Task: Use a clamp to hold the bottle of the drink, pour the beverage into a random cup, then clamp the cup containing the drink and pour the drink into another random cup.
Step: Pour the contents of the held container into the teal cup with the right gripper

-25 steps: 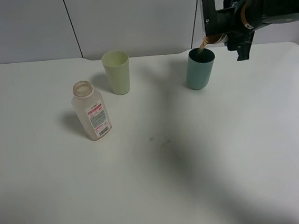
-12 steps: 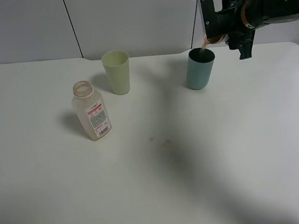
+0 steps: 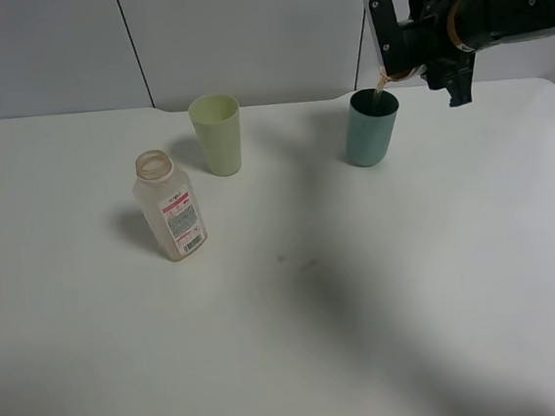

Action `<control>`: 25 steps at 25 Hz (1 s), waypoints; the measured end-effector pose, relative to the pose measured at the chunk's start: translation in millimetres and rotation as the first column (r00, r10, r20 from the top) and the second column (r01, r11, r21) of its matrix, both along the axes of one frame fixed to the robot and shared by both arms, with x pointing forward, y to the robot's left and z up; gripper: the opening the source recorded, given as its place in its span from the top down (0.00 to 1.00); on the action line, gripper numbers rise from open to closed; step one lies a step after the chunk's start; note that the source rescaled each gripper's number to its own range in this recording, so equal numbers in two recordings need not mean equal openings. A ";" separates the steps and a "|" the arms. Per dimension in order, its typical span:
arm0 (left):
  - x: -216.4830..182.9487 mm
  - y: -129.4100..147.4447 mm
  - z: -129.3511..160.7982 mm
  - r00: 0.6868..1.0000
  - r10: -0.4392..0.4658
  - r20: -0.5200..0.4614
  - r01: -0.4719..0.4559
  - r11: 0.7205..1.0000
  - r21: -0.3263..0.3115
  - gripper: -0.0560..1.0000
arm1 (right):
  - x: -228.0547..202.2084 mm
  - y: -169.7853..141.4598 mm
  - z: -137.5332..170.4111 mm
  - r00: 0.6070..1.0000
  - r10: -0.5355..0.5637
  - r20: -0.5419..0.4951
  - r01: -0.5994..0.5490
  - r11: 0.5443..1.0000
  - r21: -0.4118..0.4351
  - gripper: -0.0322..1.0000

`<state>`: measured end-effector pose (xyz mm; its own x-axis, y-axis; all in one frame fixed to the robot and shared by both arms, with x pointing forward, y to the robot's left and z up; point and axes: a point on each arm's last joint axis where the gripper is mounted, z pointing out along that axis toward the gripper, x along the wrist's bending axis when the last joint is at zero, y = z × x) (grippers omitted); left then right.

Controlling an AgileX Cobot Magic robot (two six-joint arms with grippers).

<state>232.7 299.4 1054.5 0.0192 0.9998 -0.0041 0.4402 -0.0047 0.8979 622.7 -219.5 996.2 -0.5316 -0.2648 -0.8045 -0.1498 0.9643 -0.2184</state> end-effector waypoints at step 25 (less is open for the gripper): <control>0.0 0.0 0.0 1.000 0.000 0.000 0.000 1.000 0.000 0.00 | 2.1 4.0 4.7 0.987 0.152 0.042 -0.139 0.966 -0.220 0.97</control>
